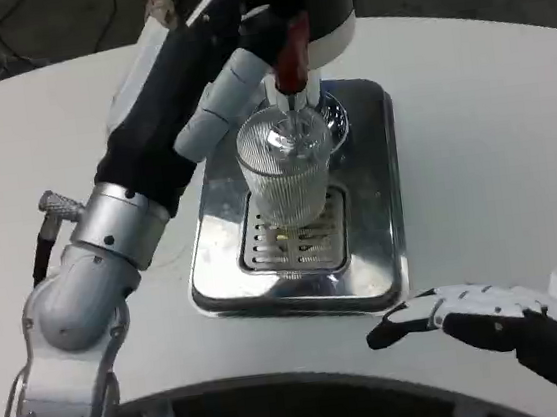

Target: Grasp the cup under the faucet to collect the drink, then remove the cup.

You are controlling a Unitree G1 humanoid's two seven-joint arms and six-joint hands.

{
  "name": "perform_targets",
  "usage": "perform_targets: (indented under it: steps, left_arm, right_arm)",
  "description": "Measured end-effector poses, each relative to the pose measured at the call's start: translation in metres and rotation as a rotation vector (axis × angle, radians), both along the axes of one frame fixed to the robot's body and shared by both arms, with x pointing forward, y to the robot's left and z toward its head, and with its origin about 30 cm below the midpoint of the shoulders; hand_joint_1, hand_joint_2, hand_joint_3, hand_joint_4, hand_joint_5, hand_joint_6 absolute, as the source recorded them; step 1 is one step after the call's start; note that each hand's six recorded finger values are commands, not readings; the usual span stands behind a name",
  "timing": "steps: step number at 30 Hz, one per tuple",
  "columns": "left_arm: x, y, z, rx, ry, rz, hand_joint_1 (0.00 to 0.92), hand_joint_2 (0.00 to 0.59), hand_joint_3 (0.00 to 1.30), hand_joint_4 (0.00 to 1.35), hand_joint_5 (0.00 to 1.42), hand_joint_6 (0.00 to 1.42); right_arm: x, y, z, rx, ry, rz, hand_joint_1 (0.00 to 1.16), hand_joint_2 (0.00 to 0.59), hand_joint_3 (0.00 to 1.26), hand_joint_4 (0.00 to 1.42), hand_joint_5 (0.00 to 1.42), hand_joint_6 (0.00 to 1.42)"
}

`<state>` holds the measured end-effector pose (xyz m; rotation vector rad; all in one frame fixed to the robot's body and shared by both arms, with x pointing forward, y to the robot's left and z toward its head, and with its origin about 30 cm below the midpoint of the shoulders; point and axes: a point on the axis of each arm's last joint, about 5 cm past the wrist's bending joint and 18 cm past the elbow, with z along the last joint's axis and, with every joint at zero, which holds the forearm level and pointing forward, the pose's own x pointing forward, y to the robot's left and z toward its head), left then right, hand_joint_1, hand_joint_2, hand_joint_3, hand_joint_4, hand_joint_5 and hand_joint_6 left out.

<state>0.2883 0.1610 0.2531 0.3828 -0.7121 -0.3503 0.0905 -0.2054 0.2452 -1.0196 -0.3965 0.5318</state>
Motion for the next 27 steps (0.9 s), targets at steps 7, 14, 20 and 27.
perform_targets:
  steps: [7, 14, 20, 27]
  left_arm:
    - [0.004, 0.006, 0.007, 0.127, -0.014, -0.013, 0.000, 0.077, 0.15, 0.14, 0.22, 0.18]
    - [0.007, 0.011, 0.007, 0.190, -0.004, -0.016, 0.000, 0.072, 0.15, 0.15, 0.22, 0.18]
    - [0.006, 0.014, 0.012, 0.285, -0.044, -0.014, 0.000, 0.074, 0.16, 0.16, 0.24, 0.16]
    - [0.007, 0.017, 0.017, 0.377, -0.093, 0.001, 0.000, 0.073, 0.17, 0.16, 0.23, 0.13]
  right_arm:
    - [0.000, 0.0001, 0.0003, 0.001, -0.005, 0.002, 0.52, 0.448, 0.30, 0.21, 0.16, 0.13]
    - [0.002, 0.0031, 0.0001, 0.011, -0.014, 0.023, 0.52, 0.448, 0.30, 0.21, 0.16, 0.13]
    - [0.003, 0.0039, 0.0004, 0.016, -0.015, 0.025, 0.52, 0.448, 0.30, 0.22, 0.16, 0.13]
    - [0.006, 0.0056, 0.0011, 0.013, -0.026, 0.027, 0.52, 0.448, 0.30, 0.22, 0.16, 0.13]
